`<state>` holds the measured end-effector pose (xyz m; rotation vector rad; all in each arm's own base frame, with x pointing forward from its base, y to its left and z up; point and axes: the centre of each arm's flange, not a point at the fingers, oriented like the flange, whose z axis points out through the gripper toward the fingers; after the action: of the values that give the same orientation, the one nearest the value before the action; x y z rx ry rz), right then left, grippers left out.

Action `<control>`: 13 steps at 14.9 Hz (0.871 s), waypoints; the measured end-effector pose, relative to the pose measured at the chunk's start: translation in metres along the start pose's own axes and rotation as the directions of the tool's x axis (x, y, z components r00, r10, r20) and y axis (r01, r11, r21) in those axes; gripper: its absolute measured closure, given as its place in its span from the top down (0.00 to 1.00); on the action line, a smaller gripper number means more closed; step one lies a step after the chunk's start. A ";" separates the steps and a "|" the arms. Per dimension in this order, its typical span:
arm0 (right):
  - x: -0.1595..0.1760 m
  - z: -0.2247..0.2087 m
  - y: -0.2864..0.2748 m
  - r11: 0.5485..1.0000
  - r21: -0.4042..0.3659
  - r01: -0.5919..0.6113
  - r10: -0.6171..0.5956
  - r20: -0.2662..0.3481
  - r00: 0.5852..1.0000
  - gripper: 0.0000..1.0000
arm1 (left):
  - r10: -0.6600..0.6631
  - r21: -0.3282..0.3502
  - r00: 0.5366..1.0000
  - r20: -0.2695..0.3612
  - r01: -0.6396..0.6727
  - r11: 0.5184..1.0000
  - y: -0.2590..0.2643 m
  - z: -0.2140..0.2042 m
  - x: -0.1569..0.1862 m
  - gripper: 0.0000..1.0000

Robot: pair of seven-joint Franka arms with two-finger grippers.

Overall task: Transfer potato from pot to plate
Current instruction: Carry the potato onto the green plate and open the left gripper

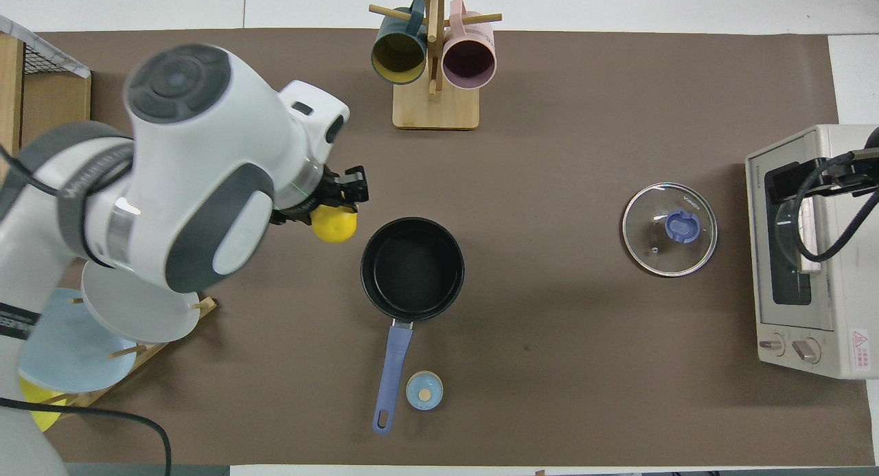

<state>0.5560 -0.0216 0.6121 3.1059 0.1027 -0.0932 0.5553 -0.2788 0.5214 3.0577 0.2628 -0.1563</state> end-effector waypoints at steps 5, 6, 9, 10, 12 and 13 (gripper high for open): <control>-0.006 -0.009 0.001 1.000 0.000 -0.005 0.005 -0.015 1.000 1.00 | 0.078 -0.026 0.997 -0.022 -0.078 0.997 -0.106 -0.010 0.105 0.62; -0.008 -0.012 0.002 1.000 0.000 -0.007 0.007 -0.017 1.000 1.00 | 0.088 -0.030 0.996 -0.031 -0.089 0.996 -0.124 -0.001 0.121 0.62; -0.013 -0.014 0.010 1.000 0.002 -0.024 0.024 -0.008 1.000 1.00 | 0.086 -0.039 0.994 -0.062 -0.088 0.995 -0.146 0.036 0.155 0.62; -0.014 -0.013 0.014 1.000 0.003 -0.031 0.031 -0.007 0.999 1.00 | 0.083 -0.039 0.994 -0.068 -0.086 0.996 -0.145 0.048 0.162 0.62; -0.014 -0.013 0.017 0.999 0.003 -0.037 0.037 -0.007 0.999 1.00 | 0.079 -0.037 0.994 -0.075 -0.082 0.996 -0.145 0.071 0.173 0.62; -0.014 -0.013 0.017 0.999 0.003 -0.036 0.036 -0.007 0.999 1.00 | 0.082 -0.026 0.994 -0.077 -0.084 0.996 -0.146 0.085 0.179 0.62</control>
<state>0.5439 -0.0389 0.6264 3.1095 0.0465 -0.0816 0.6974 -0.1124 0.4097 3.0428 0.1407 -0.0309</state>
